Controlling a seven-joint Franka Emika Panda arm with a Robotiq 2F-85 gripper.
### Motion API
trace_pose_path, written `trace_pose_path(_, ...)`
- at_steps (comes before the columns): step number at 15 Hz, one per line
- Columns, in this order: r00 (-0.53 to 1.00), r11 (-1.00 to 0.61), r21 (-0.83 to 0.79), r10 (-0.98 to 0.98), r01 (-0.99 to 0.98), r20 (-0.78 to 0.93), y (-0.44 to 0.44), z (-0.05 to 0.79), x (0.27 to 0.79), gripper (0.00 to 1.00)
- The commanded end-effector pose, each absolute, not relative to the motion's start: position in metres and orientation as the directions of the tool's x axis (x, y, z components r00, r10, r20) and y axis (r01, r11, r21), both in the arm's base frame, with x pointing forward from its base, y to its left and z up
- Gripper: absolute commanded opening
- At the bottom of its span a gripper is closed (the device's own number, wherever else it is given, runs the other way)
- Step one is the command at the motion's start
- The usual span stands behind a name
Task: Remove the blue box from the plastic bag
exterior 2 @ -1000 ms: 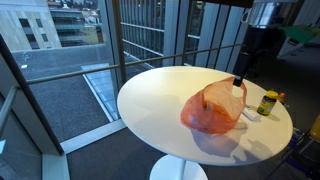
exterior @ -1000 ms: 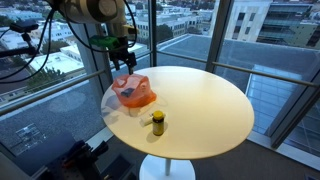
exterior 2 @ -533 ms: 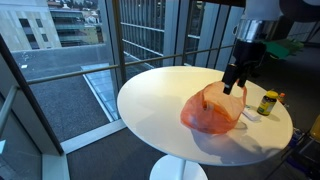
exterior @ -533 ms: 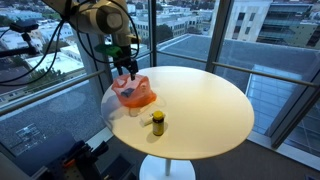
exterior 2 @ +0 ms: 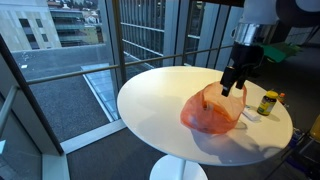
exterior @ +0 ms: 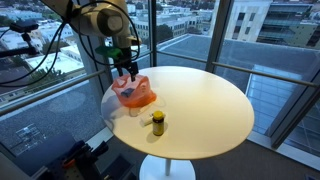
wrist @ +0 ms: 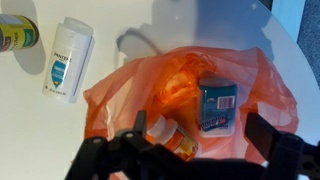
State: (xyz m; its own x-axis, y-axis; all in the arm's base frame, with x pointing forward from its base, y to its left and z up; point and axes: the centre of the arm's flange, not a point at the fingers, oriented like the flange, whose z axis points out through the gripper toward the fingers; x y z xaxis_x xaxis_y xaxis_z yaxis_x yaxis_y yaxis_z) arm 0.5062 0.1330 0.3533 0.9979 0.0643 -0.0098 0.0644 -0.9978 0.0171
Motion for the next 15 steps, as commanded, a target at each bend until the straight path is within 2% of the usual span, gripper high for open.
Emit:
trace_pose_path(1,0.996,-0.996,0.015,0.086,0.086,0.027,0.133,0.342,0.506,1.00)
trace_pose_path(15,0.991,-0.993,0.043,0.114,0.111,0.066,0.134,0.270,0.512,1.00)
